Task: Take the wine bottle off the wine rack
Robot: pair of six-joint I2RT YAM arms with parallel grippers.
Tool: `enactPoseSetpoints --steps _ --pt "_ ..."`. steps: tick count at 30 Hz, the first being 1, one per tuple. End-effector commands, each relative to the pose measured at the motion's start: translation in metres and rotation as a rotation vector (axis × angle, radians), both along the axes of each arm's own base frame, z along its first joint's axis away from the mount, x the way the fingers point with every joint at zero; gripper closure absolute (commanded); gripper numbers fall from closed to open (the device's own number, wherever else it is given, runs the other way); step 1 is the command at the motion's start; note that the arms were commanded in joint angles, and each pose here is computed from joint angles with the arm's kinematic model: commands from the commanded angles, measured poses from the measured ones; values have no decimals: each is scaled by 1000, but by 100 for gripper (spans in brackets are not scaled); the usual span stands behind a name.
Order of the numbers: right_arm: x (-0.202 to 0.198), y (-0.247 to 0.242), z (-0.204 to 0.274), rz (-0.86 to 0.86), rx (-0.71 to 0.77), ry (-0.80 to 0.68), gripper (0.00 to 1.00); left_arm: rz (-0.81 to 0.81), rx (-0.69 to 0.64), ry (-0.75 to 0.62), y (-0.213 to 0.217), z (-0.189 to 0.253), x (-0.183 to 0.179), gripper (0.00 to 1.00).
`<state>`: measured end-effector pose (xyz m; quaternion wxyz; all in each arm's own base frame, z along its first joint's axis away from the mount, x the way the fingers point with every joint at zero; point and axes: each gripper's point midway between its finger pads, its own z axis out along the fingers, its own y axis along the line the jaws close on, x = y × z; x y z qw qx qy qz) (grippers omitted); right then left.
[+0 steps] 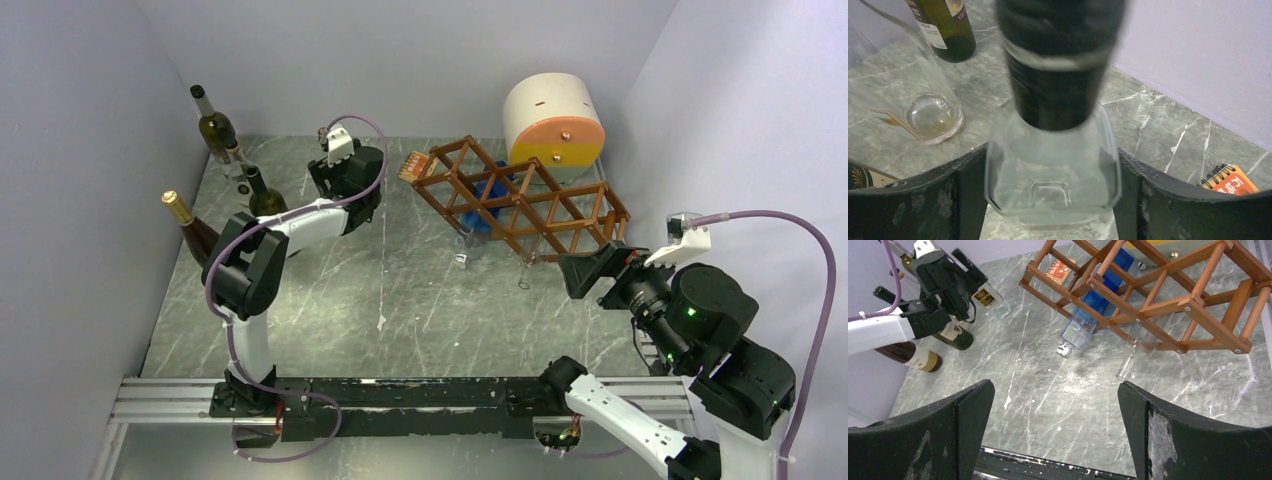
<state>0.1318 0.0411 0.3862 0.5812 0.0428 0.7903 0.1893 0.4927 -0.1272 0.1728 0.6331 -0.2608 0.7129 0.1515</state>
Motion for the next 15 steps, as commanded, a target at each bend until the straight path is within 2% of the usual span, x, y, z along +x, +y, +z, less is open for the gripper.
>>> enactPoseSetpoints --steps 1,6,15 --pt "1 -1 1 -8 12 -8 0 -11 -51 -65 2 26 -2 14" --pt "2 3 1 4 27 -9 0 -42 -38 -66 1 34 -3 0" --pt "0 2 -2 -1 29 1 0 -140 -101 -41 -9 44 -16 0"
